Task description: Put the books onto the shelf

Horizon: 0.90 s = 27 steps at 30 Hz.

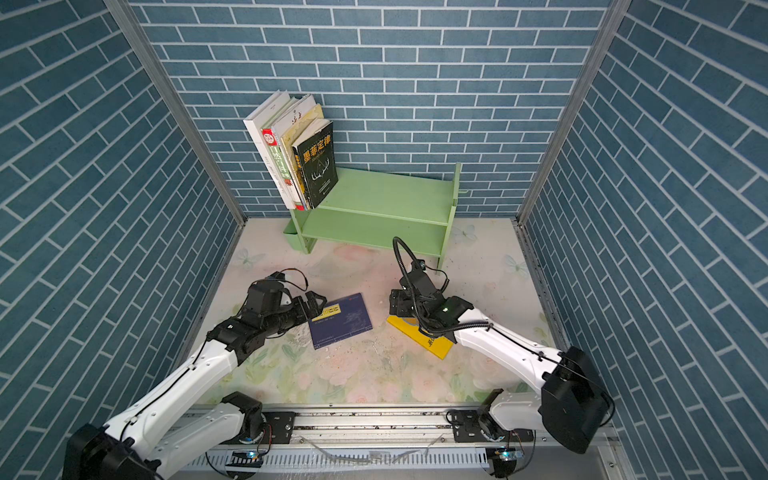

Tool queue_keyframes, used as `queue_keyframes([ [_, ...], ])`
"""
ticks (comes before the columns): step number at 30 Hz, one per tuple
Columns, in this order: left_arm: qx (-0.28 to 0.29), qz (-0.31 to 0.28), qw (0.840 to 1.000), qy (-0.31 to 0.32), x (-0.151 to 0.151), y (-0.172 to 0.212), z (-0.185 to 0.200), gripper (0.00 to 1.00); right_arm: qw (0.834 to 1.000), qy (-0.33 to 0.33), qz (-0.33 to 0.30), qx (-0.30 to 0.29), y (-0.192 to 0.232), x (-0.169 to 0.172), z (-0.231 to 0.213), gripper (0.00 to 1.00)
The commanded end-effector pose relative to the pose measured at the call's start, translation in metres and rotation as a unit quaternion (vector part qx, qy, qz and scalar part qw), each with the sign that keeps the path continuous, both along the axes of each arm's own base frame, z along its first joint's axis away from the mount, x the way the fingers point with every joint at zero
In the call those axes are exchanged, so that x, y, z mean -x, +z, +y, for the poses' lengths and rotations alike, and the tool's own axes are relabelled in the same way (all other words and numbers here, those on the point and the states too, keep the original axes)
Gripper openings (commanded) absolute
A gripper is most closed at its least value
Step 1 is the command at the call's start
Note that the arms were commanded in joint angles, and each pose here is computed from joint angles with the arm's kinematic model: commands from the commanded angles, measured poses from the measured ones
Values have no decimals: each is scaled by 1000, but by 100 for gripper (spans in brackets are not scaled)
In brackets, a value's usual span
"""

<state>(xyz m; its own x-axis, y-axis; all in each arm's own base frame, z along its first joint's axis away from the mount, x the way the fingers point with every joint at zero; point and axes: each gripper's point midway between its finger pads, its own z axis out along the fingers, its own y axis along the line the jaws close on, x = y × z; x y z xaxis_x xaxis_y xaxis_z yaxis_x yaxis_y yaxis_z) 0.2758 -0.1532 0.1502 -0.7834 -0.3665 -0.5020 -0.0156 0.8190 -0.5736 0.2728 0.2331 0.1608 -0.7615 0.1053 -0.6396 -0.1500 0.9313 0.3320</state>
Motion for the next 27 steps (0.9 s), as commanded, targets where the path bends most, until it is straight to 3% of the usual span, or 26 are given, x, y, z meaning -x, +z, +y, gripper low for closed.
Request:
queue_keyframes([
  [1, -9, -48, 995, -85, -11, 23, -40, 100, 991, -119, 25, 49, -19, 11, -57, 85],
  [6, -31, -58, 984, -163, -17, 15, -96, 100, 979, -192, 53, 43, -36, 26, -102, 87],
  [14, -74, -56, 970, -223, -36, -18, -145, 100, 972, -208, 92, -60, -65, 34, -107, 86],
  [23, -72, -37, 953, -290, -33, -46, -200, 98, 952, -249, 175, -22, -108, 52, -127, 84],
  [27, -91, -16, 953, -288, -35, -69, -215, 96, 946, -265, 185, -21, -118, 59, -138, 84],
])
